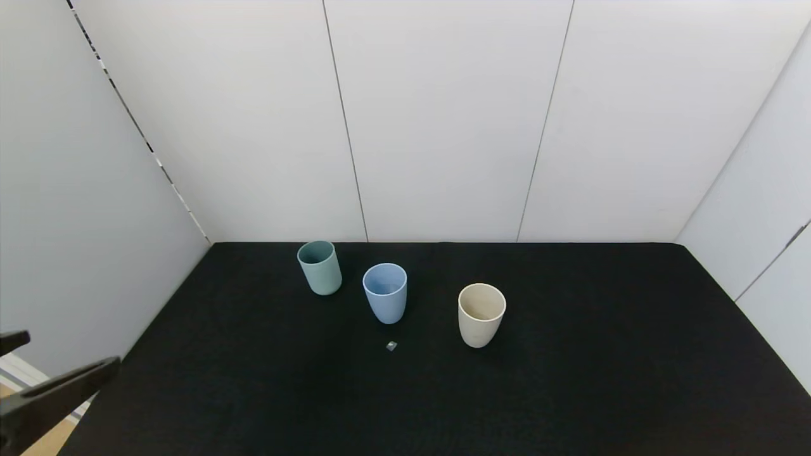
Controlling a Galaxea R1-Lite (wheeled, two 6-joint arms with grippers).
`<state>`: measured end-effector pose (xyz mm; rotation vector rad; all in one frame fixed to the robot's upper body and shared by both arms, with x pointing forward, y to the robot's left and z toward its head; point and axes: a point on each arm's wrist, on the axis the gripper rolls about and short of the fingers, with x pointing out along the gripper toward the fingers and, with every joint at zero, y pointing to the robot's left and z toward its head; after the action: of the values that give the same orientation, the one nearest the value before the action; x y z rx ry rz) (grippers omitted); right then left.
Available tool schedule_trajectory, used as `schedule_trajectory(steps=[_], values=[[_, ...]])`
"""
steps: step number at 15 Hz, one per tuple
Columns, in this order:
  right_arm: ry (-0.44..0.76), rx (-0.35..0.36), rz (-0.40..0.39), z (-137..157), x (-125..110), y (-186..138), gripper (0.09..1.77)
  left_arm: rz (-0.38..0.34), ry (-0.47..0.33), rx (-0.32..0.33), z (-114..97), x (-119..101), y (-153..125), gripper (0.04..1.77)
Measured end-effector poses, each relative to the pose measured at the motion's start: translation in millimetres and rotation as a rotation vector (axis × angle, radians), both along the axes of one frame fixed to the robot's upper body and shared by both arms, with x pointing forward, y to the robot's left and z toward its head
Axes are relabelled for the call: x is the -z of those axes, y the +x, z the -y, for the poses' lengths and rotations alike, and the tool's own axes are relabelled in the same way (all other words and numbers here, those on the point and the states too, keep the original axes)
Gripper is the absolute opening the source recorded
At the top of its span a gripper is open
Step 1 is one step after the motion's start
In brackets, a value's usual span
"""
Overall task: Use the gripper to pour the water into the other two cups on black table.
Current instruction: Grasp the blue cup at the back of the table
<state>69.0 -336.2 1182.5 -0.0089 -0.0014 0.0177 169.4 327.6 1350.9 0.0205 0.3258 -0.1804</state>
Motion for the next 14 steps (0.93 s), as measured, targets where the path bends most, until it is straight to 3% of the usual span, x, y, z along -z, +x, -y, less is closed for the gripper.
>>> schedule_trajectory(steps=[3,7,14], values=[[0.0,0.0,0.0,0,0,0,1.71,-0.115,0.044,0.065,4,-1,49,1.72],[0.0,0.0,0.0,0,0,0,1.71,-0.299,0.087,0.175,19,25,110,1.72],[0.0,0.0,0.0,0,0,0,1.71,-0.354,0.113,0.313,72,93,195,1.72]])
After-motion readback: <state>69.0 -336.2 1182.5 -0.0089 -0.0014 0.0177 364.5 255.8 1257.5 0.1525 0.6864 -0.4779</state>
